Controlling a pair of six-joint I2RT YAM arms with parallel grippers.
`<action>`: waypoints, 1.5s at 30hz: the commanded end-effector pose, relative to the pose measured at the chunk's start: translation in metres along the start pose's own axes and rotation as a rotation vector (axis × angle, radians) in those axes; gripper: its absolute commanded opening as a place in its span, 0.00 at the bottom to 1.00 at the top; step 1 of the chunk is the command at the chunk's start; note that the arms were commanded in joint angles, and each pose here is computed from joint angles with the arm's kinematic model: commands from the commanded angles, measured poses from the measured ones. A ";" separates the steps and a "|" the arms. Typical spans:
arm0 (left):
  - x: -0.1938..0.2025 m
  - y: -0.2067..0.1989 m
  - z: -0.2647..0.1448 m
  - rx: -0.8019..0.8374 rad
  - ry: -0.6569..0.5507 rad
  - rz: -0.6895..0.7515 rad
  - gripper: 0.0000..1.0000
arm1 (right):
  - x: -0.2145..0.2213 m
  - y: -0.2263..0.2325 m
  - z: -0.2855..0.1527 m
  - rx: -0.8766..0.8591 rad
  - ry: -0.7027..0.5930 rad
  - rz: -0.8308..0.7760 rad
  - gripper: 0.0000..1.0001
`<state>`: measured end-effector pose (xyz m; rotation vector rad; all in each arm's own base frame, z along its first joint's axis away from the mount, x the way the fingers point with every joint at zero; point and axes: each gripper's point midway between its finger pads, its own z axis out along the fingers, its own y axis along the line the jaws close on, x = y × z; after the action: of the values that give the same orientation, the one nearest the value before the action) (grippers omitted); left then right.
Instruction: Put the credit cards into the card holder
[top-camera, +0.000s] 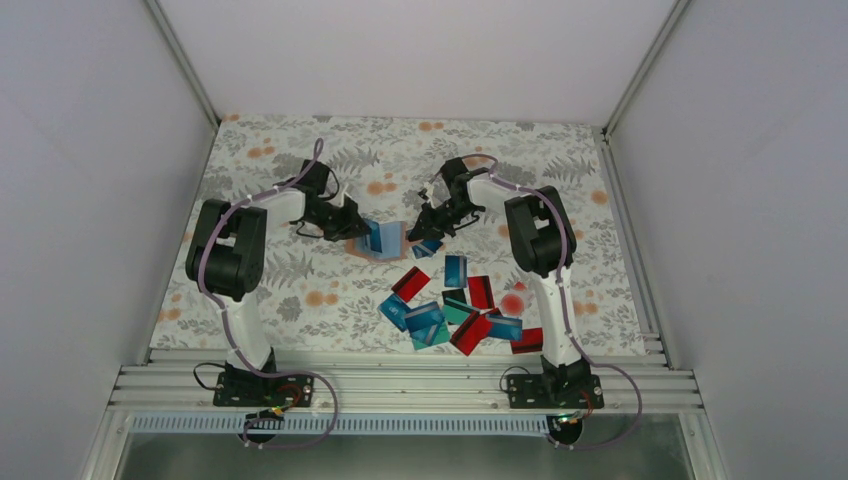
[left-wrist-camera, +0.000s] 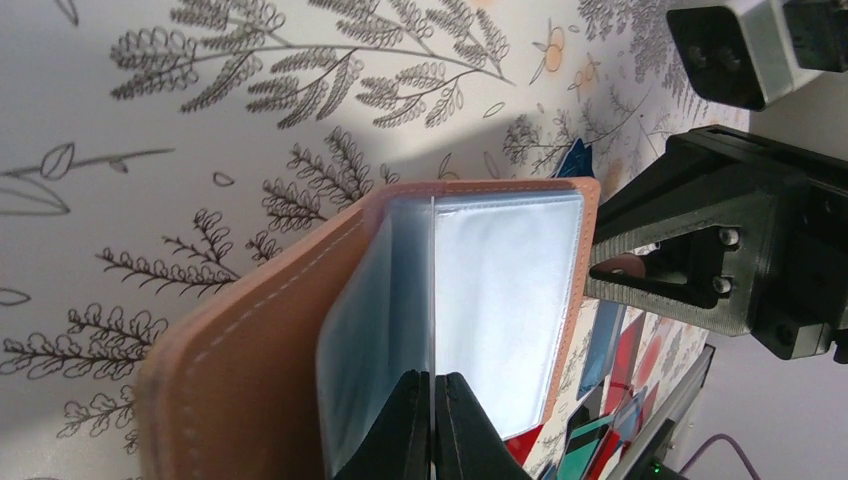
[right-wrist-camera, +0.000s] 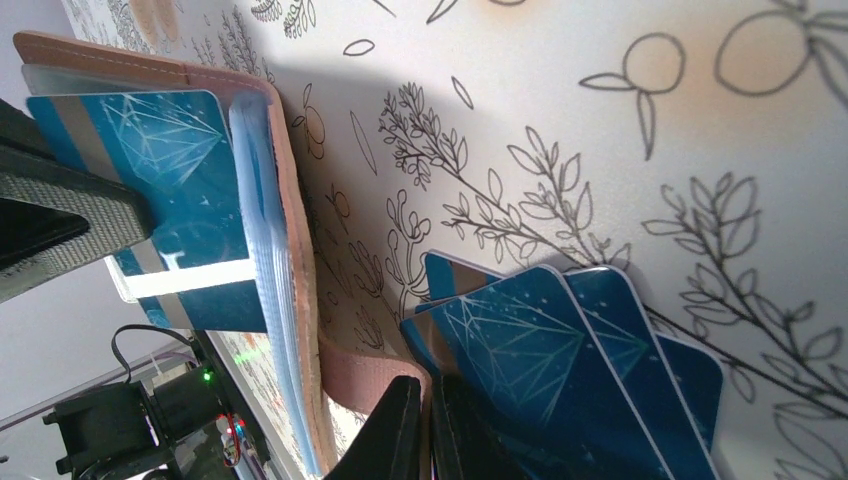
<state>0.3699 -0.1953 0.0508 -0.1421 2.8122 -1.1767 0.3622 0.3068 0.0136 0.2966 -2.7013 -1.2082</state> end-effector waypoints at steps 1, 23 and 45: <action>0.005 0.007 0.006 0.029 0.028 -0.048 0.02 | 0.035 -0.103 0.040 0.308 0.102 0.155 0.04; 0.019 0.036 0.003 0.018 0.025 -0.218 0.02 | 0.034 -0.101 0.040 0.304 0.099 0.144 0.04; 0.019 0.029 0.019 0.141 0.082 -0.111 0.02 | 0.033 -0.103 0.045 0.301 0.107 0.134 0.04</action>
<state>0.3566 -0.1906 0.0302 -0.2831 2.7800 -1.4416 0.3625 0.3080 0.0134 0.2965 -2.6933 -1.2162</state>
